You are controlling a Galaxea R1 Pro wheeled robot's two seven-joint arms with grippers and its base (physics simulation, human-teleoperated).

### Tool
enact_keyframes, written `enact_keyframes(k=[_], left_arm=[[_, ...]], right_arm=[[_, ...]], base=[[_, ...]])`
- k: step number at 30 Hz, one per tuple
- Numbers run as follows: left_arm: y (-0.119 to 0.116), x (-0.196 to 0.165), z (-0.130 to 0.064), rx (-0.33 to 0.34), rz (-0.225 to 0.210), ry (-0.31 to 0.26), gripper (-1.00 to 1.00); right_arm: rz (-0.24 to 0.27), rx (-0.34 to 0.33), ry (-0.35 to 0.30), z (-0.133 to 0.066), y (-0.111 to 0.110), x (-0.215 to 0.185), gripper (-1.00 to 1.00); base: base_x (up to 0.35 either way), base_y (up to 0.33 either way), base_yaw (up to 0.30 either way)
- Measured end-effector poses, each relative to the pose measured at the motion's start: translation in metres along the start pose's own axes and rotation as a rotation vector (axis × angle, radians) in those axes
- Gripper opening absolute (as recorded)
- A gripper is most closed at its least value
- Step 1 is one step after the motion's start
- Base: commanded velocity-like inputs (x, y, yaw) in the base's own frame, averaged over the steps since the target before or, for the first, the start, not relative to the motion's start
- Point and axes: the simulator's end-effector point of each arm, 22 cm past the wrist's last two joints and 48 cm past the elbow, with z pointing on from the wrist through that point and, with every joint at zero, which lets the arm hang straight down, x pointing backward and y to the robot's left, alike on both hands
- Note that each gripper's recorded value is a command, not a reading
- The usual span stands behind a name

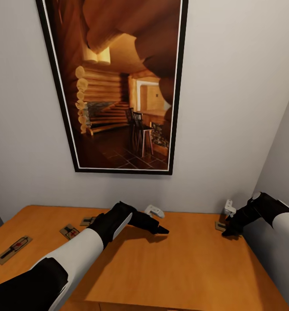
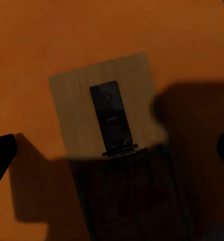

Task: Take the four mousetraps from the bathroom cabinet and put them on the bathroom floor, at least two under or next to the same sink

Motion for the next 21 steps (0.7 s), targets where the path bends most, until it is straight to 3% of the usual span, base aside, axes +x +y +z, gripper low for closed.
enact_keyframes(k=[21], left_arm=[[0.0008, 0.0019, 0.0016, 0.000, 0.001, -0.001, 1.00]], right_arm=[[0.000, 0.002, -0.004, 0.0005, -0.0008, -0.0005, 1.00]], base=[[0.000, 0.000, 0.000]])
